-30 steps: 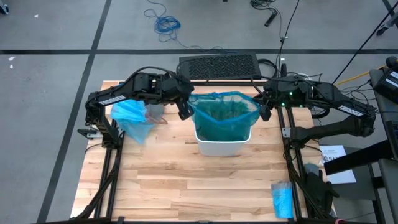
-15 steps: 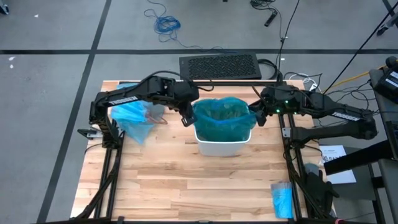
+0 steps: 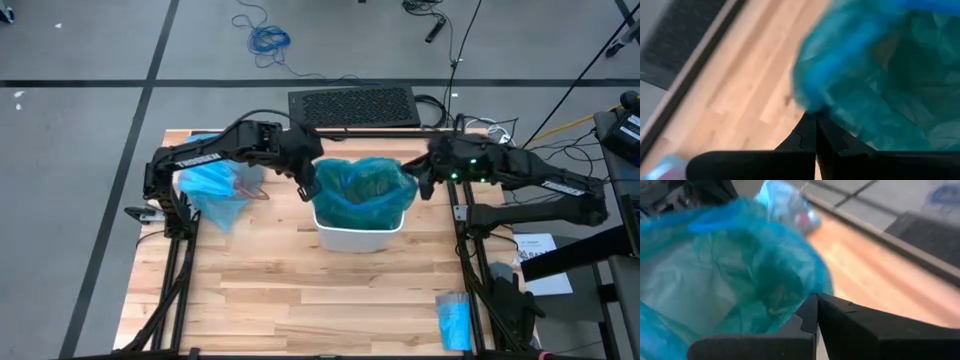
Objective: Place trash/remove bag and relplace
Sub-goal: Insert the new blue trash bag into the white trash bin
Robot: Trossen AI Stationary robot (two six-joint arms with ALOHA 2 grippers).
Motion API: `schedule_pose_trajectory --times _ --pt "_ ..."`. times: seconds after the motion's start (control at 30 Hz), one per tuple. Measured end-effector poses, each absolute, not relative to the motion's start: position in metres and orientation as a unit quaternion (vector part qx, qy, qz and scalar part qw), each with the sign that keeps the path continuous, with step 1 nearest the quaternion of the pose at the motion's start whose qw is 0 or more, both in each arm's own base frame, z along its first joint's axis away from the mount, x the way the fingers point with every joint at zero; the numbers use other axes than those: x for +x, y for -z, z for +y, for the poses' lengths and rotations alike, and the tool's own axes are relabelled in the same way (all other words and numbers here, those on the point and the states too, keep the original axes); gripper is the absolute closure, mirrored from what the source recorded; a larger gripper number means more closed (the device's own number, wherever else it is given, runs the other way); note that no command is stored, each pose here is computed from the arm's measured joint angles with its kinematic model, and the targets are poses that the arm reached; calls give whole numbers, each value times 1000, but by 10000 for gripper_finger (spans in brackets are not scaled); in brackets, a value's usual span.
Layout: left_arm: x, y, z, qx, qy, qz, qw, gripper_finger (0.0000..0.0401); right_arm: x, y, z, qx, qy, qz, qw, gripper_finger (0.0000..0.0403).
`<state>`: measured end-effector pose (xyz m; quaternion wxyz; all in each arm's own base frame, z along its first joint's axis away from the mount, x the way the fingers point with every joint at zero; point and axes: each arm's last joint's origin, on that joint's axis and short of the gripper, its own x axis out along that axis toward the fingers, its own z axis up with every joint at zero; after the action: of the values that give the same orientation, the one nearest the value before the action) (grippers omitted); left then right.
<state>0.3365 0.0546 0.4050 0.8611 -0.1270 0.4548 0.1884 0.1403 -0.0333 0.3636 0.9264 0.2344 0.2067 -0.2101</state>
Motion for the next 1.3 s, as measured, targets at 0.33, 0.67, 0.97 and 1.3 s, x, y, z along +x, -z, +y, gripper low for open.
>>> schedule_pose_trajectory --times 0.33,0.67,0.97,1.3 --pt "322 -421 55 -102 -223 430 869 401 129 -384 -33 183 226 173 941 403" --pt "318 -424 54 -88 -215 432 871 401 129 -382 -30 194 175 193 946 346" --pt "292 -453 51 -74 -233 369 897 401 117 -402 -29 162 197 88 963 288" --pt "293 -464 50 -49 -209 326 921 401 166 -383 -34 178 105 173 963 346"
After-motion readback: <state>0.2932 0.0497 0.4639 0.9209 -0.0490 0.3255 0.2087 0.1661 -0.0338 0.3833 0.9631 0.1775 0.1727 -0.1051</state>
